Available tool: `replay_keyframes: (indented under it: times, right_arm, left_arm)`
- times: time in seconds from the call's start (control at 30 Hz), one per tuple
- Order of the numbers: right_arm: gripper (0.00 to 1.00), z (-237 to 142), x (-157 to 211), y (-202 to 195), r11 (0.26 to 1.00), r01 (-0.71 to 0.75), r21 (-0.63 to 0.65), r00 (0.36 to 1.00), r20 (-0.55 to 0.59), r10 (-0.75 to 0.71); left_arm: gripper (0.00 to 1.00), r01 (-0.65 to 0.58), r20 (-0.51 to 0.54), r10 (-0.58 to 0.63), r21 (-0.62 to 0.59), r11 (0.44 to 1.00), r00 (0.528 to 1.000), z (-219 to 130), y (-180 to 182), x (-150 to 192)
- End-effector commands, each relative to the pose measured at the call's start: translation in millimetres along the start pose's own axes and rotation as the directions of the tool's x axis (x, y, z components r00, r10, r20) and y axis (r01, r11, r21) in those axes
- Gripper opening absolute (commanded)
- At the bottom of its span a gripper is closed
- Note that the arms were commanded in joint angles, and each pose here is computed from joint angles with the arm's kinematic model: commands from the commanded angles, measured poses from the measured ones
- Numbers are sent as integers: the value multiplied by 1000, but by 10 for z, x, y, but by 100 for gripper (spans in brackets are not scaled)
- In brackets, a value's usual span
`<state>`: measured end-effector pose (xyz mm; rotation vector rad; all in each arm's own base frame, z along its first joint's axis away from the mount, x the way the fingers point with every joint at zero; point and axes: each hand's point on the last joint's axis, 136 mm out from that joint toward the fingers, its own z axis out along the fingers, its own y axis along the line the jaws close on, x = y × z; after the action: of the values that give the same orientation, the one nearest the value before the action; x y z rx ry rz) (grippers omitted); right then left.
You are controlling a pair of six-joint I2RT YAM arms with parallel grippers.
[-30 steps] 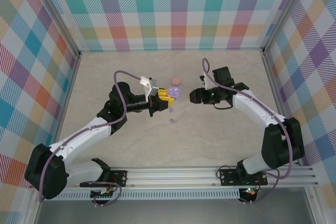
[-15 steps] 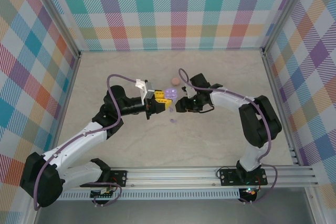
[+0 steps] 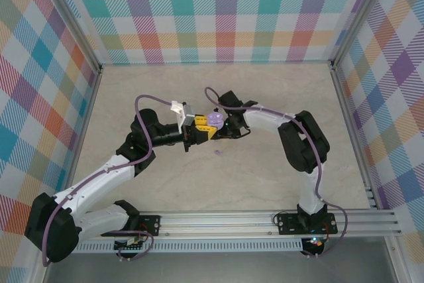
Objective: Insert the wireless bluetooth earbuds into the charging case
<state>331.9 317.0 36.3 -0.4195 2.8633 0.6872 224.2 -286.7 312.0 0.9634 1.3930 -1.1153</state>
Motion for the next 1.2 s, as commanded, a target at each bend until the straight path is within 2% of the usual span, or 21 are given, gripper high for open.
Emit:
replay_keyframes:
  times: [0.0, 0.53, 0.8, 1.17]
  right_arm:
    - [46, 26, 15, -50, 997, -12, 75, 1000, -23, 14]
    - [36, 203, 78, -163, 960, 65, 271, 994, -99, -39]
    - [25, 88, 92, -283, 936, 87, 340, 994, -96, -58]
    - [23, -128, 229, -668, 915, 111, 388, 990, -127, -66]
  left_arm:
    - [21, 0, 15, 0, 4, 1000, 1000, -51, -29, -29]
    - [21, 5, 16, -5, 0, 1000, 1000, -47, -18, -37]
    - [21, 7, 10, -7, -6, 1000, 1000, -53, -15, -30]
    - [21, 9, 7, -9, -10, 1000, 1000, -55, -10, -36]
